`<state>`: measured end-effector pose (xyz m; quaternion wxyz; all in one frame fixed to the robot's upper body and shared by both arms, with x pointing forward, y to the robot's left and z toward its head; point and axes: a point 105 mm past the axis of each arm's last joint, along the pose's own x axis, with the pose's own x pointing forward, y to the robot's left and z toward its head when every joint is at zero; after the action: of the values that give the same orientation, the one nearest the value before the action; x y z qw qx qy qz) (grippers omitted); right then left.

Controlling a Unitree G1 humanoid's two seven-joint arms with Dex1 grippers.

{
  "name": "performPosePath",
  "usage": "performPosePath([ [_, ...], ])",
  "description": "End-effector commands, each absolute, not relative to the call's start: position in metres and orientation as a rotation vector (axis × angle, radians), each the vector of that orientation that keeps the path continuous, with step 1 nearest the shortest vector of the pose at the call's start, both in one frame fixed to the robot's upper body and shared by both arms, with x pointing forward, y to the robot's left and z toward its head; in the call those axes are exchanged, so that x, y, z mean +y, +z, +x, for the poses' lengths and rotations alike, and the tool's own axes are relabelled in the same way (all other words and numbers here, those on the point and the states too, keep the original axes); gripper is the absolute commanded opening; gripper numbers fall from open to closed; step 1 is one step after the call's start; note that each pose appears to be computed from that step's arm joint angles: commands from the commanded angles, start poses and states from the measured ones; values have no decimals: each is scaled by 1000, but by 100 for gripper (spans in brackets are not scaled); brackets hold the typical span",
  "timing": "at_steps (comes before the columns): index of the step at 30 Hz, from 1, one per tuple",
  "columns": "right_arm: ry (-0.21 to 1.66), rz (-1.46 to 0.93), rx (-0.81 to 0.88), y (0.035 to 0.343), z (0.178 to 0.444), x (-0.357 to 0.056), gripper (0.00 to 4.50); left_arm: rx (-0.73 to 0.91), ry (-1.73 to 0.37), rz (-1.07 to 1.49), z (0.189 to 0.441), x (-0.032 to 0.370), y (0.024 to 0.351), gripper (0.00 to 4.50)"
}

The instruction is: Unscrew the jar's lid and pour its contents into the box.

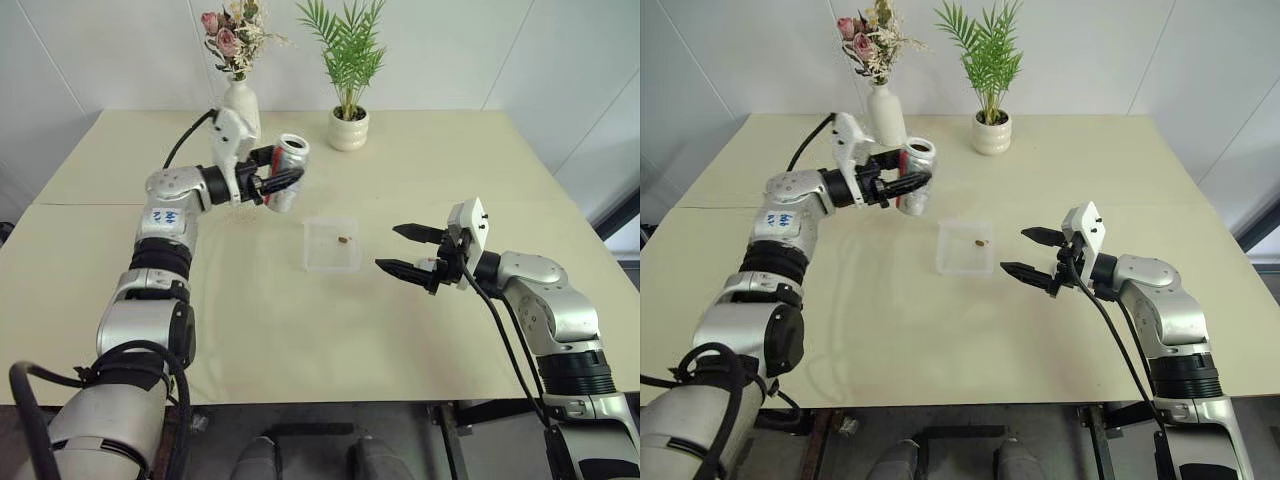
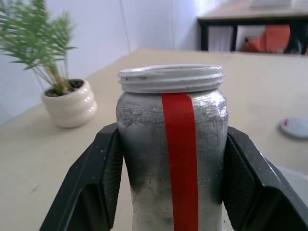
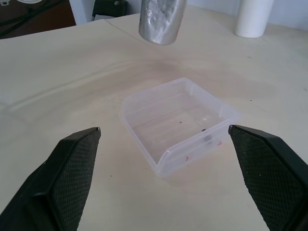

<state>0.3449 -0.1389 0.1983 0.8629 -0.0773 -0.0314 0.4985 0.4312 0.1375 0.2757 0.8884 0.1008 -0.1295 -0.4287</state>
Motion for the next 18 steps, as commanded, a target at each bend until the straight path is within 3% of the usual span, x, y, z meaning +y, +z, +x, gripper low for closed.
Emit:
performPosePath([
  [1,1029,-171,-129,213,342,-142,449,-404,-783,106,422,162,297,250],
  [18,1054,-176,-174,223,333,-132,449,-408,-570,-46,393,214,233,250],
])
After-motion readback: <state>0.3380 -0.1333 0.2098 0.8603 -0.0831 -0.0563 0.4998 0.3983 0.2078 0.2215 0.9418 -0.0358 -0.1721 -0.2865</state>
